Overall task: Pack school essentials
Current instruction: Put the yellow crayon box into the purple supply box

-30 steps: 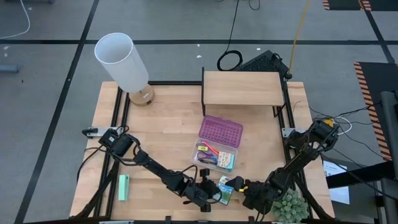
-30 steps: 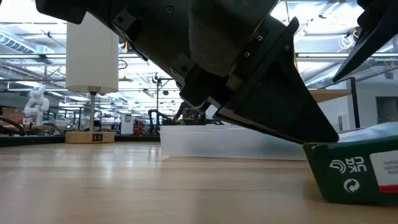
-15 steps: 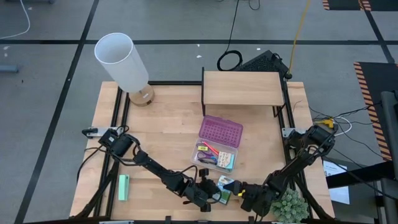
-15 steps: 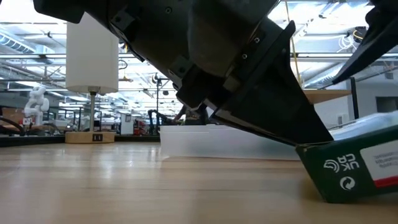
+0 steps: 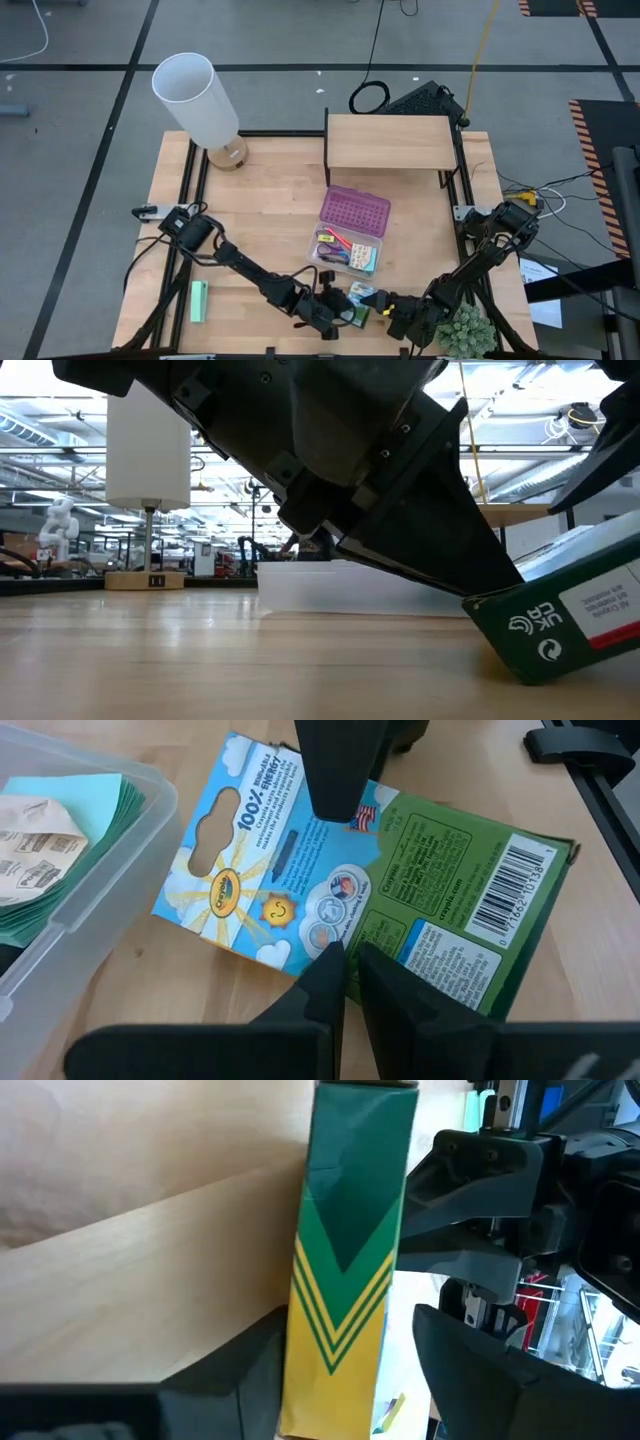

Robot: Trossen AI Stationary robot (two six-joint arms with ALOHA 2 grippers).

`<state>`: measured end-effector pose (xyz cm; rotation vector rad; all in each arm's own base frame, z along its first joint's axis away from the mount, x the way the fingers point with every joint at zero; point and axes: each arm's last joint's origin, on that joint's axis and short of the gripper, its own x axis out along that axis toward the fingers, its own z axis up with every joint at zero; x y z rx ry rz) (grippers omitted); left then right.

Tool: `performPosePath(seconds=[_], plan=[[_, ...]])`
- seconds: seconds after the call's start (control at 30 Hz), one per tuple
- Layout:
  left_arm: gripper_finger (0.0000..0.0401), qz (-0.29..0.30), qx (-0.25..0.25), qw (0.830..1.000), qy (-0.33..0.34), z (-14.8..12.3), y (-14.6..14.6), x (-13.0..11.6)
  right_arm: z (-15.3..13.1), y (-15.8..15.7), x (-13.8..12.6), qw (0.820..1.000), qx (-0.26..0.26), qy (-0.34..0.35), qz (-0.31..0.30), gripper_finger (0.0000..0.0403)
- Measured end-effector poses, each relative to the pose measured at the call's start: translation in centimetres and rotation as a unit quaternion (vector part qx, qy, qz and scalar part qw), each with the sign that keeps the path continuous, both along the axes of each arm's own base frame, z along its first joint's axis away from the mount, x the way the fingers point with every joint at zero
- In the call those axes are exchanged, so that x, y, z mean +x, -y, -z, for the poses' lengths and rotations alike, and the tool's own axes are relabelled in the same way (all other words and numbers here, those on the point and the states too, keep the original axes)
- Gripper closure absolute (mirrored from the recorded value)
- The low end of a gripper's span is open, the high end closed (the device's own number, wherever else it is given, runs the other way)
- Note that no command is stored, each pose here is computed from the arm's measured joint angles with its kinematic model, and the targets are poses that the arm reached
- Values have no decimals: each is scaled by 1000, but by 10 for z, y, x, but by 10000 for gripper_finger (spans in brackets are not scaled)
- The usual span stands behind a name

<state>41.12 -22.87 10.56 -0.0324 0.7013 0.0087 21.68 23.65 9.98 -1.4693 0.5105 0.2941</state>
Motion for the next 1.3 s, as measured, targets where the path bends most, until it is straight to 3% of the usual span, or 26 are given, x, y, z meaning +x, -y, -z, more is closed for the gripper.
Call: performPosePath(seconds=[0.53, 1.07, 1.3], plan=[[365, -1, 26, 999, 24, -15, 8, -7, 0, 0, 0, 1000, 10, 0, 5, 300], [366, 3, 25, 998, 49, -23, 10, -4, 1, 0, 0, 1000, 12, -1, 5, 296], [366, -2, 45, 994, 97, -66, 17, -15, 0, 0, 0, 1000, 14, 1, 5, 296]])
